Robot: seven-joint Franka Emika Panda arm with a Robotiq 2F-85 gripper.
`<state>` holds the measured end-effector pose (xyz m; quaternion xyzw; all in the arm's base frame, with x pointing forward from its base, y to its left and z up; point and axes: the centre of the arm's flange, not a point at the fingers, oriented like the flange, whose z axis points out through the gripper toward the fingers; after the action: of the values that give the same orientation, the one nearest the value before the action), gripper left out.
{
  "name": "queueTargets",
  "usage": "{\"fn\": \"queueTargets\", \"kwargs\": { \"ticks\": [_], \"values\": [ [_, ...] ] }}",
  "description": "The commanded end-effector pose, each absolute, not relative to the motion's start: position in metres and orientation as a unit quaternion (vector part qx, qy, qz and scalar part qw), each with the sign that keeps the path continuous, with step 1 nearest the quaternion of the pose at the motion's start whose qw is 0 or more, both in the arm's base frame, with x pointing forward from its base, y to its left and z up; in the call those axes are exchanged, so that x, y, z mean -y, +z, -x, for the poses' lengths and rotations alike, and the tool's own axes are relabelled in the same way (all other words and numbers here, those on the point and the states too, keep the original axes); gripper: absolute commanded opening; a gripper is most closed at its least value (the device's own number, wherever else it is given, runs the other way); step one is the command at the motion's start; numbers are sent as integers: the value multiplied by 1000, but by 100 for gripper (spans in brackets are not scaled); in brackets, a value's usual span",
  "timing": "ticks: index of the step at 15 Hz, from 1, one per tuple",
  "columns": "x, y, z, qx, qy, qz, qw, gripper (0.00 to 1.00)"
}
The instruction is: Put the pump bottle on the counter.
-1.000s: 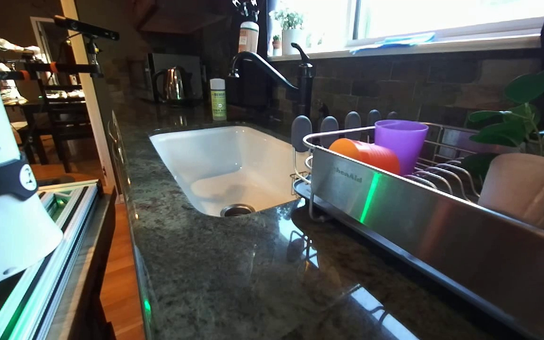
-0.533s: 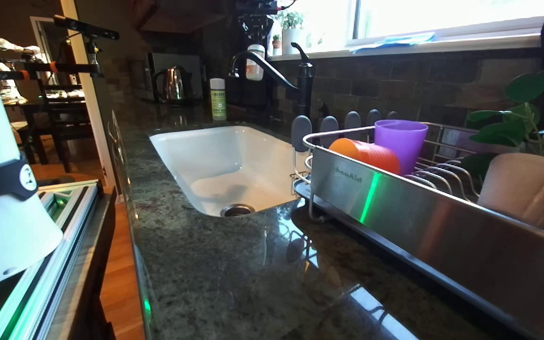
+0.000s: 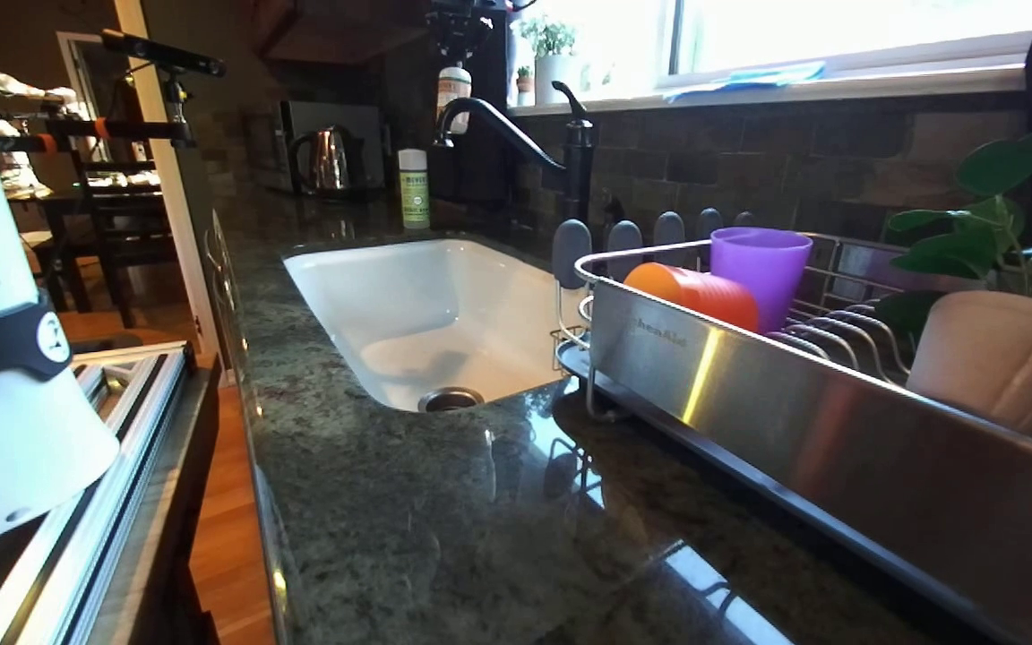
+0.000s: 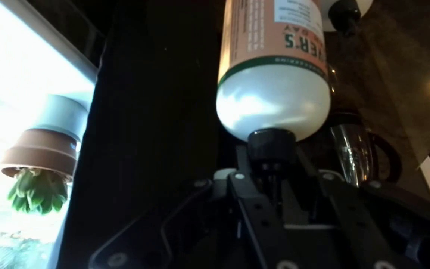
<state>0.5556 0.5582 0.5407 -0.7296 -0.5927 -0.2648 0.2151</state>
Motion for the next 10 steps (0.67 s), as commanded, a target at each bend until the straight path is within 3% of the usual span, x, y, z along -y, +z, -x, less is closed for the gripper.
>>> {"fn": "queueTargets", "kwargs": {
  "ticks": [1,5,6,10],
  "values": [
    [-560,543,-555,594,-265,728,217,31],
    [-560,541,-559,594,-268,726,218,31],
    [-564,537,-555,593,-274,727,210,8],
    [-576,515,-535,608,-275,731,142,8]
  ]
}}
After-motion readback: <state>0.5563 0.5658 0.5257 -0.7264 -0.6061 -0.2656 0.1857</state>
